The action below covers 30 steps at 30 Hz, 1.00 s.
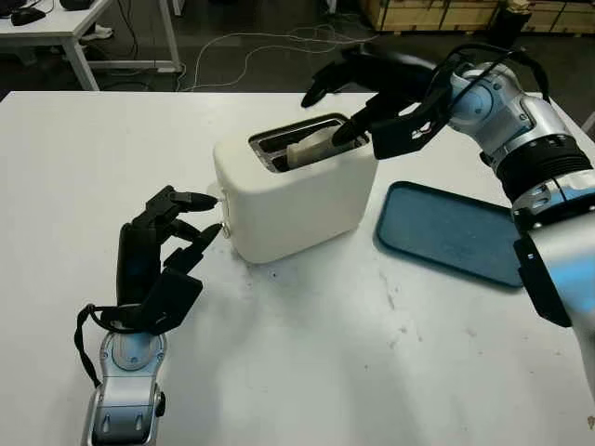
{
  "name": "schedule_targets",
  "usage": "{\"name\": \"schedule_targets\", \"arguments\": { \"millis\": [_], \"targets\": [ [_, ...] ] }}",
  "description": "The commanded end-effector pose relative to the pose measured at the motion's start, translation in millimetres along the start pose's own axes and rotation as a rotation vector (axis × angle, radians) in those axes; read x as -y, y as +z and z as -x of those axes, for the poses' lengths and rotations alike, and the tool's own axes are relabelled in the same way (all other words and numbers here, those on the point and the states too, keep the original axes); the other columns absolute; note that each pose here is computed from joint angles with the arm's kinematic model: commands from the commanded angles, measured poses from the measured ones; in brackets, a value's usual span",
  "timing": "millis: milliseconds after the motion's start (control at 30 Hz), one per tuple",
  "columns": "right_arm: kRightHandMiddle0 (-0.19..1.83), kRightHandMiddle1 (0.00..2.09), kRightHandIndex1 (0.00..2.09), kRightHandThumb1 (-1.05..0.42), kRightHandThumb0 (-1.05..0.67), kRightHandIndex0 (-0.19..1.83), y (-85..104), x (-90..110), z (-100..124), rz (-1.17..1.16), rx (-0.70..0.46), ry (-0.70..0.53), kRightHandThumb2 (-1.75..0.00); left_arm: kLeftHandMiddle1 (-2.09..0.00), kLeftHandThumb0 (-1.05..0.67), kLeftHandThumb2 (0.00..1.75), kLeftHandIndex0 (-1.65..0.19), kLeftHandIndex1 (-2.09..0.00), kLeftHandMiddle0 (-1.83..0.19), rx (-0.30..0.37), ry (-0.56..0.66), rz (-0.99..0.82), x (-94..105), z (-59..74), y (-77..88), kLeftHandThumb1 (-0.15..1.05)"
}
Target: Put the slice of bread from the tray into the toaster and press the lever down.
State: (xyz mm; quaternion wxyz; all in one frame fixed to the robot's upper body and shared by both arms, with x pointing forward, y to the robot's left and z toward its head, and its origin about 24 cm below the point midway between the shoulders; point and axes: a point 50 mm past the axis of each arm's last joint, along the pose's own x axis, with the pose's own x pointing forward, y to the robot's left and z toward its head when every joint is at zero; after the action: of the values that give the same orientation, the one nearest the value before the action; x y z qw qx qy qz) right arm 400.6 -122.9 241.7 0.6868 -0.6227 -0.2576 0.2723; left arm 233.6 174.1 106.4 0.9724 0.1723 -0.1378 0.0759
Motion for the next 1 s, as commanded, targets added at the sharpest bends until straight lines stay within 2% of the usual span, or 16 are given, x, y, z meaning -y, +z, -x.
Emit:
{"name": "schedule_targets", "arguments": {
  "millis": [0, 200, 400, 500, 667, 800, 867, 967],
  "targets": [
    [0.64, 0.00, 0.91, -0.84, -0.81, 0.10, -0.6, 1.2, 2.3, 0.026, 0.005, -0.009, 0.00, -1.54, -0.25, 0.15, -0.59, -0.94, -0.58, 0.009, -0.004, 0.023, 0.5, 0.9, 1.5, 0.92],
    [0.65, 0.01, 0.89, -0.85, -0.80, 0.13, -1.8, 0.9, 4.1, 0.049, 0.007, -0.044, 0.00, -1.53, -0.26, 0.15, -0.58, -0.95, -0.57, 0.003, 0.001, 0.008, 0.6, 1.2, 1.0, 0.92],
    [0.76, 0.03, 0.75, -0.84, -0.63, 0.41, -7.2, -1.4, 14.9, 0.042, 0.012, -0.295, 0.00, -1.55, -0.26, 0.15, -0.58, -0.95, -0.57, 0.006, 0.001, 0.016, 0.1, 1.3, 0.4, 0.92],
    [0.83, 0.02, 0.54, -0.88, -0.55, 0.62, -12.3, -8.1, 26.7, 0.016, 0.015, -0.425, 0.00, -1.55, -0.25, 0.15, -0.58, -0.96, -0.56, 0.007, 0.004, 0.008, -0.8, 1.1, 0.0, 0.92],
    [0.87, 0.03, 0.47, -0.91, -0.54, 0.72, -19.6, -36.7, 55.2, -0.118, 0.006, -0.580, -0.01, -1.54, -0.23, 0.15, -0.58, -0.96, -0.57, 0.013, 0.010, -0.003, -3.1, 0.7, -0.3, 0.92],
    [0.90, 0.03, 0.47, -0.92, -0.49, 0.76, -21.8, -70.4, 89.5, -0.331, 0.004, -0.647, -0.02, -1.51, -0.22, 0.13, -0.59, -0.95, -0.58, 0.038, 0.017, -0.013, -6.5, -1.1, -0.7, 0.92],
    [0.94, 0.02, 0.31, -0.92, -0.48, 0.85, -20.8, -86.9, 108.3, -0.409, -0.040, -0.701, -0.02, -1.51, -0.20, 0.13, -0.59, -0.95, -0.58, 0.057, 0.017, -0.005, -7.6, -2.9, -0.2, 0.92],
    [0.96, 0.01, 0.22, -0.92, -0.45, 0.93, -11.5, -111.2, 133.8, -0.505, -0.091, -0.790, -0.05, -1.52, -0.20, 0.13, -0.59, -0.95, -0.59, 0.076, 0.025, -0.006, -9.5, -5.3, 0.7, 0.92]
  ]
}}
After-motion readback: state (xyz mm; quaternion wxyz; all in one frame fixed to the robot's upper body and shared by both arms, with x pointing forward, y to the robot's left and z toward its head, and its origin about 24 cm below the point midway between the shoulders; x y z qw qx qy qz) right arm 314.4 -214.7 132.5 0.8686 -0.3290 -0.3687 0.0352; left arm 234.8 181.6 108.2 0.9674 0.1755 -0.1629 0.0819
